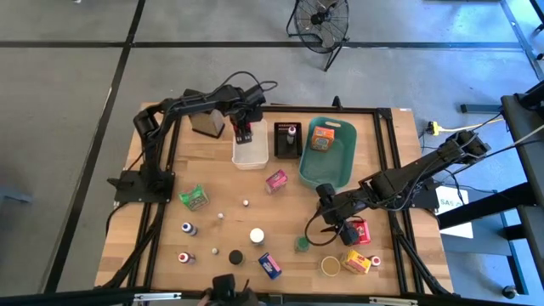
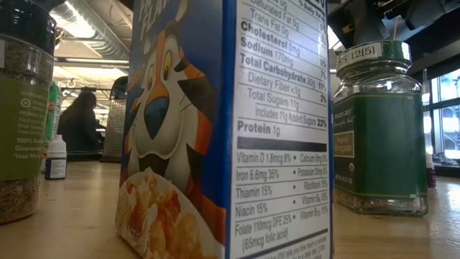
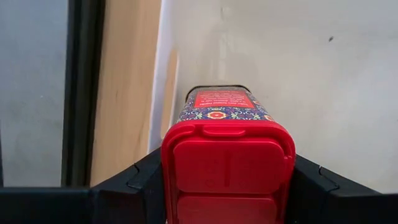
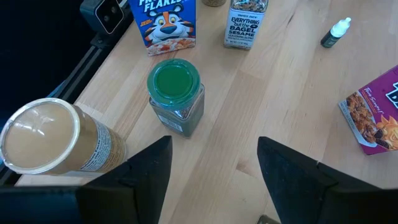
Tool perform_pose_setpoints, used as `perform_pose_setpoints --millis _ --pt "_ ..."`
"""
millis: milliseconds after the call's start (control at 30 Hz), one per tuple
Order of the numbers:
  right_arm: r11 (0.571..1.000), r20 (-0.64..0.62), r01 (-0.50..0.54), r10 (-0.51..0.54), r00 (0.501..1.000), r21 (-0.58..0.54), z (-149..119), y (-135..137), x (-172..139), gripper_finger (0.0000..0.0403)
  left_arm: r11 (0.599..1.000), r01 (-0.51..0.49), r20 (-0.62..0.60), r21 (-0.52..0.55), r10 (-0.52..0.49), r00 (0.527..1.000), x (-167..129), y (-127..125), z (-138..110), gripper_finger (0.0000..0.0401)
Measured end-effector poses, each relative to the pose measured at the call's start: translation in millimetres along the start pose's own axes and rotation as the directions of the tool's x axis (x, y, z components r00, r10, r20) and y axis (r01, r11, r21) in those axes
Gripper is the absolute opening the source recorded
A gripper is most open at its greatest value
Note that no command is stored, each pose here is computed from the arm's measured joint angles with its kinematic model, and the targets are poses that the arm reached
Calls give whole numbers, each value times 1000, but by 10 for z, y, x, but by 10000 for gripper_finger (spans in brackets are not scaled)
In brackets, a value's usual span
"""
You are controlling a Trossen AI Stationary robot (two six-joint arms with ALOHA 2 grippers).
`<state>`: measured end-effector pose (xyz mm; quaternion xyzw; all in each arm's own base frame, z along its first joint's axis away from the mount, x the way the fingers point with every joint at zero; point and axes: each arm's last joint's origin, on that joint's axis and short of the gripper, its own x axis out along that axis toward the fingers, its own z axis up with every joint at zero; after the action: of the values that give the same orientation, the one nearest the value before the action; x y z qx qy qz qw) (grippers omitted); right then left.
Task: Pick & Place Kitchen Items
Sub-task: Put the red spice can into the white bin
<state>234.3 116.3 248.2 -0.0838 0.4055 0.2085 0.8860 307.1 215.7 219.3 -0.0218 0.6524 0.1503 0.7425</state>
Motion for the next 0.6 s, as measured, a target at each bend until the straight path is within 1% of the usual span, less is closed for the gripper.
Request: perform_pose_setpoints --millis 233,600 --pt "1000 -1 0 0 1000 0 -1 1 0 239 1000 9 -26 20 -9 1000 144 3 27 217" --pt "1000 -3 0 0 1000 0 -3 1 1 239 1000 8 -25 16 -7 1000 156 18 25 222"
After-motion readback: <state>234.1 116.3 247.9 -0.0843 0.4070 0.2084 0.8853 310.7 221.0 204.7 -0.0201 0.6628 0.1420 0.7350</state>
